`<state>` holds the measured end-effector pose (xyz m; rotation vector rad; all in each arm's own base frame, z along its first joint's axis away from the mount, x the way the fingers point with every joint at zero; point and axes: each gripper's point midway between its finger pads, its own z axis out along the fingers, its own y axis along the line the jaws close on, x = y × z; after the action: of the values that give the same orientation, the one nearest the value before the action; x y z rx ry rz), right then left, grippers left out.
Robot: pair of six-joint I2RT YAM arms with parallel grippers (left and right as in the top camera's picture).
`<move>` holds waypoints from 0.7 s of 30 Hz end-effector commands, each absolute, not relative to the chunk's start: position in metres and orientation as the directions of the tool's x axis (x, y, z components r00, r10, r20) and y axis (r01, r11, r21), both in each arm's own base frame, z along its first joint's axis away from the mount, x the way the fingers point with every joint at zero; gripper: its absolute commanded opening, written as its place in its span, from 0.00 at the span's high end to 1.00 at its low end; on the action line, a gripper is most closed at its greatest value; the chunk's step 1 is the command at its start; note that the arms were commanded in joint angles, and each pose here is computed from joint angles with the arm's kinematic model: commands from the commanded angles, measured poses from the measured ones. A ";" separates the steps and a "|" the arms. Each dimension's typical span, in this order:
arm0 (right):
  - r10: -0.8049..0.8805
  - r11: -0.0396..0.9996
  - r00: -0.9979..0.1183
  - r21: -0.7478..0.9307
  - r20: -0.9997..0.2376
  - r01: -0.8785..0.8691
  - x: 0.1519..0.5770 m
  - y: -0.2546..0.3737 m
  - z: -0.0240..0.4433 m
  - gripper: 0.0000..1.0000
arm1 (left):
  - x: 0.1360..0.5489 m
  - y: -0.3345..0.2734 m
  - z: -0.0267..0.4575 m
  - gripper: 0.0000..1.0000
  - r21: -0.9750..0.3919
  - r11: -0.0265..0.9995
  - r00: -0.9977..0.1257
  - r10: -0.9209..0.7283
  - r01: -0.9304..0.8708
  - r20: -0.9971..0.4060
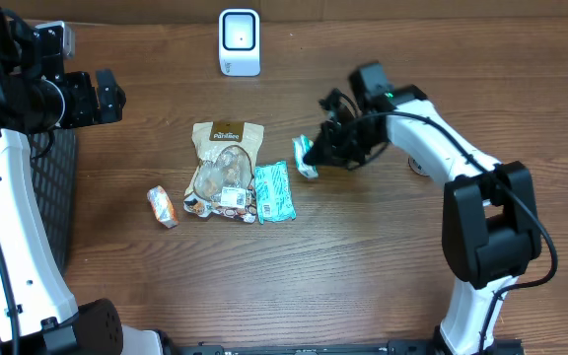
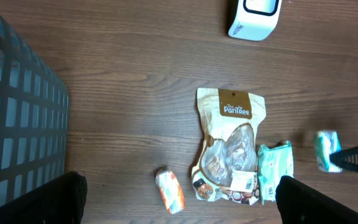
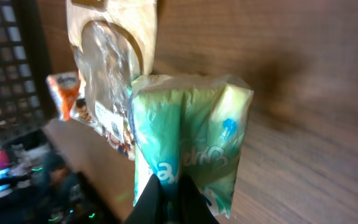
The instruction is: Scan the item barcode
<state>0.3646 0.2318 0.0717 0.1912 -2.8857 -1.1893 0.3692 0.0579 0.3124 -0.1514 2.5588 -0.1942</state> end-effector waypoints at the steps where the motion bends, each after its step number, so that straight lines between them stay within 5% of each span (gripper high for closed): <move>1: -0.127 0.588 -0.990 0.809 0.065 -0.022 0.342 0.242 0.066 0.96 | 0.371 0.056 0.315 0.00 -0.164 0.985 -0.831 -0.127 -0.043 -0.541; 6: -0.110 0.640 -0.988 0.768 0.109 0.014 0.338 0.233 0.040 0.94 | 0.371 0.056 0.315 0.00 -0.164 0.985 -0.831 -0.127 -0.043 -0.541; 15: -0.006 0.847 -0.991 0.527 0.136 0.067 0.342 0.183 0.005 0.67 | 0.371 0.056 0.315 0.00 -0.164 0.985 -0.831 -0.127 -0.043 -0.541; 21: 0.036 0.915 -0.991 0.394 0.129 0.084 0.347 0.153 0.000 0.66 | 0.371 0.056 0.315 0.00 -0.164 0.985 -0.831 -0.127 -0.043 -0.541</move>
<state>0.3350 0.1798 0.0071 -0.0734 -2.8554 -0.8309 0.3692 0.0579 0.3124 -0.1514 2.5588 -0.1942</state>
